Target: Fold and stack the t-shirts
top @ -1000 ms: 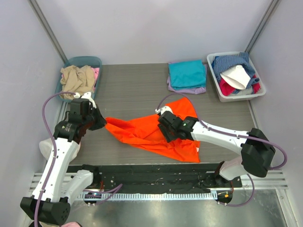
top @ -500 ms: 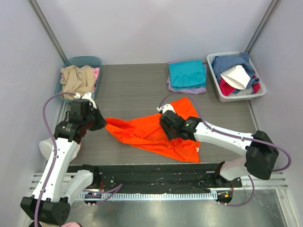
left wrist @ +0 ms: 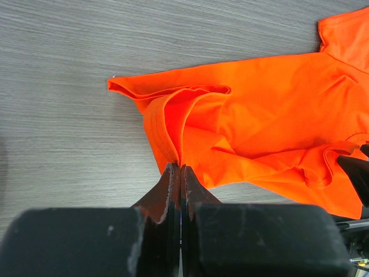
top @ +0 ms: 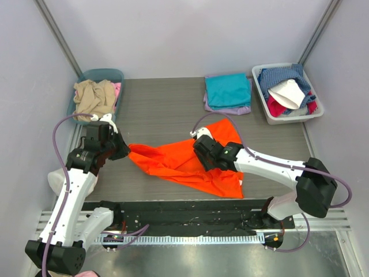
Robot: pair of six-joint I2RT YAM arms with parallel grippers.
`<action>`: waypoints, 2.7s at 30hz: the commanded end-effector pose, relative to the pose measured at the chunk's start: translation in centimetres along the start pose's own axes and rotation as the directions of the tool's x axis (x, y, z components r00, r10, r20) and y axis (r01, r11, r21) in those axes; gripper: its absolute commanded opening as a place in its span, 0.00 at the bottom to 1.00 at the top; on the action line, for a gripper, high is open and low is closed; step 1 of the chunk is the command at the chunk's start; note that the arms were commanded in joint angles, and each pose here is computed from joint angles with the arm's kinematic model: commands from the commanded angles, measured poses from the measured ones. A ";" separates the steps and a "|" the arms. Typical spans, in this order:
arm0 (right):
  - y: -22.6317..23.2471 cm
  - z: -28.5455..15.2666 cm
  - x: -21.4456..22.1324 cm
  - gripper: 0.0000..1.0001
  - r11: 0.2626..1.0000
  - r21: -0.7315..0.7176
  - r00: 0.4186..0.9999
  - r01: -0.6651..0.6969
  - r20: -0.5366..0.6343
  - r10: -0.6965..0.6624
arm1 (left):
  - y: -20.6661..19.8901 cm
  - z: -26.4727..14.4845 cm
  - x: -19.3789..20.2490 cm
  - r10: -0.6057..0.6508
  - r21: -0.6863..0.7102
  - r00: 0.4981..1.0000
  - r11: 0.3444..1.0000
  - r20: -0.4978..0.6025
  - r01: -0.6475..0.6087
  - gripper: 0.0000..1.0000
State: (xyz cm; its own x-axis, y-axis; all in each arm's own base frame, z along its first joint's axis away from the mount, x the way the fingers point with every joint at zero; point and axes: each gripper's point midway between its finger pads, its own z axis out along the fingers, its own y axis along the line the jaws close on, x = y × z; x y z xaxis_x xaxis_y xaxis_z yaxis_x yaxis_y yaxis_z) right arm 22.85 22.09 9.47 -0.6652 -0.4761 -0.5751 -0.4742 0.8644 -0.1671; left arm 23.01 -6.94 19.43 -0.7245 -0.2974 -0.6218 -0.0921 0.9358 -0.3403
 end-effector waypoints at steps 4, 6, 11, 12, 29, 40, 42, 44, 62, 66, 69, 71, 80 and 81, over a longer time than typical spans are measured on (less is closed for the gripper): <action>0.1 0.4 -1.7 0.51 1.000 0.011 0.999 0.010 0.043 -0.010 | -0.6 -0.2 -0.8 -0.012 0.032 0.999 0.999 0.039 0.010 0.00; 0.2 0.6 -1.7 0.51 1.000 0.011 0.999 0.010 0.042 -0.011 | -0.6 -0.2 -0.9 -0.010 0.034 0.999 0.999 0.042 0.009 0.00; 0.1 0.7 -1.6 0.39 1.000 0.014 0.999 0.011 0.038 -0.011 | -0.7 -0.1 -0.7 -0.013 0.037 0.999 0.999 0.037 0.012 0.00; 0.2 0.8 -1.7 0.32 1.000 0.012 0.999 0.009 0.039 -0.009 | -0.7 0.0 -0.8 -0.015 0.037 0.999 0.999 0.037 0.013 0.00; -0.8 -1.2 -3.1 0.01 0.998 0.021 0.995 -0.051 0.087 0.049 | -0.5 -0.2 -0.5 -0.016 0.032 0.999 0.999 0.038 0.015 0.00; -1.0 -2.4 -3.3 0.32 0.998 0.017 0.995 -0.060 0.082 0.058 | -0.5 0.0 -0.2 -0.023 0.036 0.999 0.999 0.031 0.022 0.00; -0.8 -2.1 -3.2 0.48 0.998 0.012 0.996 -0.057 0.074 0.055 | -0.4 -0.1 -0.2 -0.021 0.034 0.999 0.999 0.032 0.020 0.00; -0.7 -1.8 -3.2 0.54 0.998 0.014 0.996 -0.057 0.072 0.056 | -0.4 -0.2 -0.2 -0.020 0.033 0.999 0.999 0.032 0.019 0.00; -2.1 -0.8 -3.8 0.60 0.991 0.117 0.993 -0.065 0.103 0.053 | -0.4 -0.1 -0.1 -0.020 0.033 0.999 0.999 0.029 0.019 0.00; -2.8 -0.5 -3.8 0.61 0.987 0.141 0.993 -0.081 0.100 0.067 | -0.4 0.0 -0.2 -0.020 0.032 0.999 0.999 0.027 0.019 0.00; -3.2 0.0 -3.5 0.61 0.984 0.151 0.993 -0.095 0.090 0.082 | -0.4 0.0 0.0 -0.020 0.035 0.999 0.999 0.026 0.019 0.00; -3.2 0.3 -3.2 0.60 0.983 0.151 0.992 -0.104 0.088 0.092 | -0.5 0.0 0.0 -0.021 0.036 0.999 0.999 0.025 0.020 0.00; -3.4 1.8 -2.9 0.54 0.977 0.159 0.987 -0.145 0.087 0.133 | -0.4 0.0 0.1 -0.022 0.034 0.999 0.999 0.025 0.021 0.00; -3.4 1.9 -3.0 0.54 0.976 0.159 0.987 -0.149 0.087 0.137 | -0.4 0.0 0.0 -0.022 0.034 0.999 0.999 0.025 0.021 0.00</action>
State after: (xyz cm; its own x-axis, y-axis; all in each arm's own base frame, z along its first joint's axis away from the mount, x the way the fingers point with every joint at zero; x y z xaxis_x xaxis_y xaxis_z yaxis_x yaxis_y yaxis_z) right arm 26.47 20.29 9.91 -0.6851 -0.3852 -0.6183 -0.3132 0.9221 -0.2274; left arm 22.56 -7.00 18.78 -0.7279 -0.3128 -0.6101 -0.1045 0.9301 -0.3521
